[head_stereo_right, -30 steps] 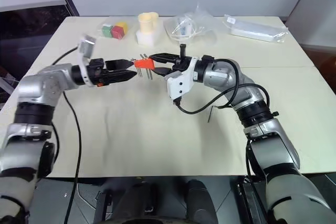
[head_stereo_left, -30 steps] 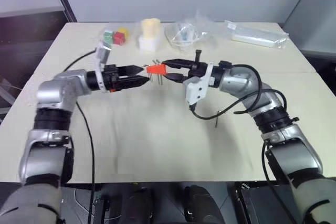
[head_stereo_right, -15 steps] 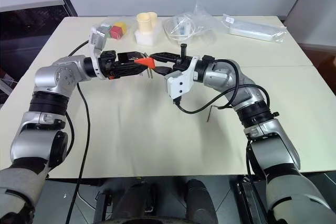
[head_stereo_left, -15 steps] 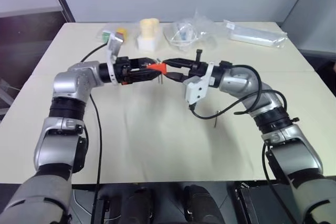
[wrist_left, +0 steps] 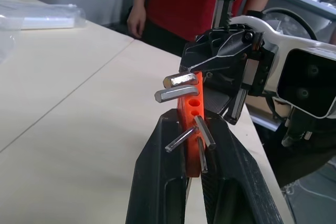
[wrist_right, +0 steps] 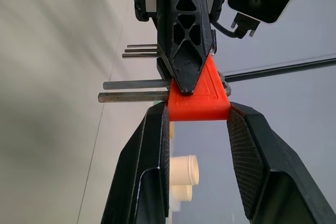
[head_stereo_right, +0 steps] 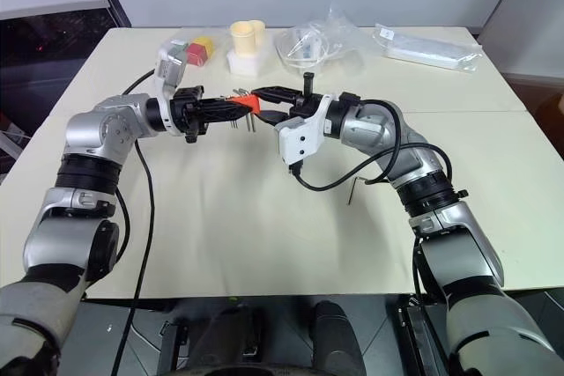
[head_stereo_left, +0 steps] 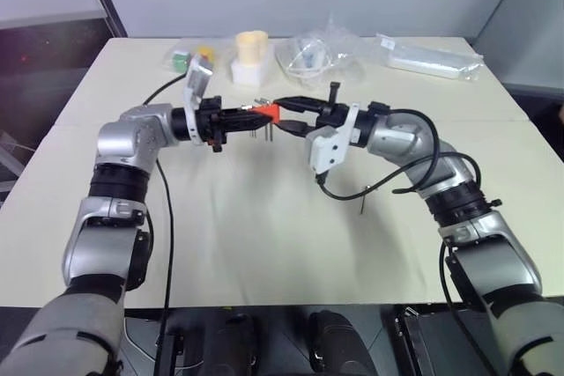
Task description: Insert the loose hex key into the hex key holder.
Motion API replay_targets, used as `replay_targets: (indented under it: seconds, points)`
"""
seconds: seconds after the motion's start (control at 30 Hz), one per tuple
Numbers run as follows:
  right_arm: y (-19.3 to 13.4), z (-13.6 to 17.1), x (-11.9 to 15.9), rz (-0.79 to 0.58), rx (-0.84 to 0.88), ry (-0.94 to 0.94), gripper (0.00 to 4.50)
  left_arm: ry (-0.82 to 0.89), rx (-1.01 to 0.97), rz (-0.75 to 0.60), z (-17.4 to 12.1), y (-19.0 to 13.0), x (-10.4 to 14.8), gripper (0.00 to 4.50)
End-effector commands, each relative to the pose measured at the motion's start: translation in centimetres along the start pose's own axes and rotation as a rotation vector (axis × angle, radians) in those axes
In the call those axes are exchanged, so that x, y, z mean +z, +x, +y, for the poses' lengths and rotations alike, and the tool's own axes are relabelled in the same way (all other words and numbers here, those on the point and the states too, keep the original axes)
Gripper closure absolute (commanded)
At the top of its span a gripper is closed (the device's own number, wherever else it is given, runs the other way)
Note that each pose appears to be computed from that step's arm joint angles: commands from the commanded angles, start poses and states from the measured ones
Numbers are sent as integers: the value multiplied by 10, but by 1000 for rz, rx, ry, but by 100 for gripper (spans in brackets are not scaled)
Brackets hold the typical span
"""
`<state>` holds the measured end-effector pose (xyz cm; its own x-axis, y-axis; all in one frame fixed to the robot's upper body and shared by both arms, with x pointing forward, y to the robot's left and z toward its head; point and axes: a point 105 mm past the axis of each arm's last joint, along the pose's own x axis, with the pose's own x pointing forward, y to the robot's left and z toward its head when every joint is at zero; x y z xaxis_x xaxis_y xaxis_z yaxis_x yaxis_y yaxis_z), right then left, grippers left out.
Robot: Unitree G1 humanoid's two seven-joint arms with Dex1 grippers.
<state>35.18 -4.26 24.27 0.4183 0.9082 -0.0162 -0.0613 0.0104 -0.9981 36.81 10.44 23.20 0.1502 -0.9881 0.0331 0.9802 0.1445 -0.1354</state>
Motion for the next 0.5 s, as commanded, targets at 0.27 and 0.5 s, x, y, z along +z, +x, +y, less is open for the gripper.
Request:
replay_targets:
  seconds: [0.27,0.5]
  points:
    - [-14,-2,5,3,27,-42,2,37,62,-9,3,-11,4,450]
    - [-102,16,-71,516,45,614,2,323,137,67,-8,-17,2,450]
